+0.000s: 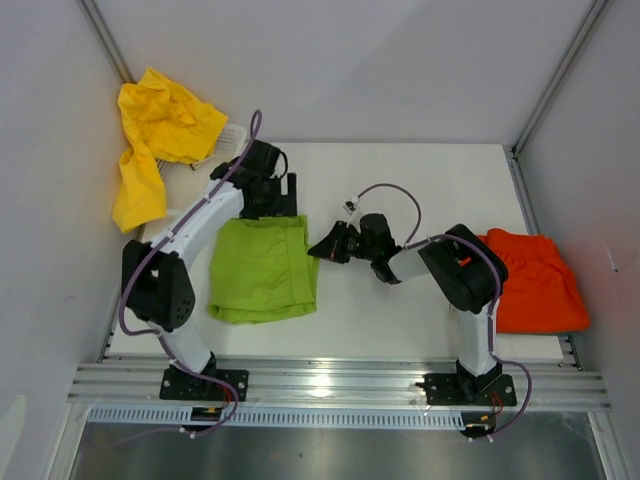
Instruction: Fold and stack the shorts
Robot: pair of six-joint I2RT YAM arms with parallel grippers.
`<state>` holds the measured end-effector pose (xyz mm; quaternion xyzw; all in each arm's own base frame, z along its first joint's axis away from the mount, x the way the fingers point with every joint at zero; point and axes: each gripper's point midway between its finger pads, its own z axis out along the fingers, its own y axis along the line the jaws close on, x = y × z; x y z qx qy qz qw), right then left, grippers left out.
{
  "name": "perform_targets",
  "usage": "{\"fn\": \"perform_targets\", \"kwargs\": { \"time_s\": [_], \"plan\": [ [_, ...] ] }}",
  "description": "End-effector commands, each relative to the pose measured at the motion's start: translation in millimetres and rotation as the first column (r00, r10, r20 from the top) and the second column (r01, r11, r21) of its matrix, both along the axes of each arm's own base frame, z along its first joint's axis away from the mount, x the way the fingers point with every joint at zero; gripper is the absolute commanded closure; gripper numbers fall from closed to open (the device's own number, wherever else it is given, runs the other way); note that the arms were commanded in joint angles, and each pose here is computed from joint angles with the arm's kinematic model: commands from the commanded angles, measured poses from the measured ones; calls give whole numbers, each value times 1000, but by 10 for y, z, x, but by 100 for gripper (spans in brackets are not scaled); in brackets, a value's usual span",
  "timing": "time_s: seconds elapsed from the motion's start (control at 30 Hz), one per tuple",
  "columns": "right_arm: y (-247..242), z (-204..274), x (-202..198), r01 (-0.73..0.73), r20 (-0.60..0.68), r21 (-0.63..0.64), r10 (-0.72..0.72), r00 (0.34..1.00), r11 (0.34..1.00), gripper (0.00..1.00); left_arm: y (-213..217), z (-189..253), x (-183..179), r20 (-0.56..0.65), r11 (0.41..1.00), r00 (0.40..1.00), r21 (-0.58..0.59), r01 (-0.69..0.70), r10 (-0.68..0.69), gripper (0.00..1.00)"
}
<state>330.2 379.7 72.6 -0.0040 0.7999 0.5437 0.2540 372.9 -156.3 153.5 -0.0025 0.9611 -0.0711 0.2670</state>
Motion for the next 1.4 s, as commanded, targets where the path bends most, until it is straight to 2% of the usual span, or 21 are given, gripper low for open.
{"fn": "perform_targets", "kwargs": {
  "time_s": [0.0, 0.1, 0.2, 0.23, 0.3, 0.33, 0.37, 0.4, 0.47, 0.53, 0.6, 0.73, 0.8, 0.87, 1.03, 1.07, 1.17, 1.37],
  "plan": [
    [80, 84, -5, -55, 128, 26, 51, 990, 998, 87, 161, -142, 46, -71, 993, 997, 122, 2, 7, 4],
    [77, 59, -2, -62, 153, 15, 59, 986, 998, 87, 85, -105, 120, -77, 992, 996, 115, 58, -49, 8],
    [74, 54, 5, -73, 178, 1, 72, 981, 997, 87, -8, 20, 149, 2, 982, 989, 115, 147, -148, 7],
    [75, 69, 18, -74, 189, 4, 72, 979, 997, 87, -86, -67, 59, -12, 976, 980, 90, 197, -197, 7],
    [91, 45, 12, -81, 188, 9, 78, 979, 997, 87, -164, 67, 121, 70, 958, 957, 84, 275, -281, 8],
    [103, 67, 8, -89, 189, 24, 83, 978, 996, 87, -174, -13, 57, 61, 946, 946, 80, 315, -320, 7],
    [99, 26, 11, -90, 181, 28, 84, 980, 996, 87, -280, 80, 69, 123, 902, 893, 75, 426, -432, 2],
    [110, 41, 10, -96, 189, 40, 86, 978, 995, 87, -297, 16, -1, 123, 873, 865, 82, 480, -487, 3],
    [120, 26, -2, -103, 174, 57, 92, 980, 993, 87, -286, -76, -63, 140, 838, 827, 103, 535, -545, 5],
    [128, 6, 9, -107, 171, 72, 93, 981, 992, 87, -385, 3, -84, 214, 800, 773, 93, 593, -598, 4],
    [140, 10, 1, -115, 162, 87, 100, 982, 990, 87, -416, 2, -126, 241, 728, 690, 135, 672, -682, 3],
    [151, 32, -9, -121, 167, 96, 104, 981, 988, 87, -340, 28, -58, 237, 671, 629, 212, 710, -740, 3],
    [157, 48, -5, -121, 174, 94, 103, 979, 988, 87, -323, 0, -2, 224, 615, 573, 272, 740, -788, 3],
    [159, 68, -13, -124, 182, 91, 106, 978, 988, 87, -307, -52, 88, 210, 586, 547, 313, 747, -810, 3],
    [148, 103, -27, -126, 195, 82, 108, 975, 989, 86, -335, -204, 193, 229, 567, 521, 242, 788, -822, 6],
    [140, 126, -20, -126, 199, 85, 107, 974, 988, 86, -398, -260, 144, 241, 537, 489, 207, 818, -838, 6],
    [132, 179, -23, -135, 206, 94, 114, 972, 986, 86, -401, -462, 90, 232, 519, 479, 161, 839, -846, 6],
    [116, 192, -35, -144, 202, 93, 123, 972, 985, 85, -303, -611, 110, 213, 547, 510, 181, 818, -833, 5]
  ]
}}
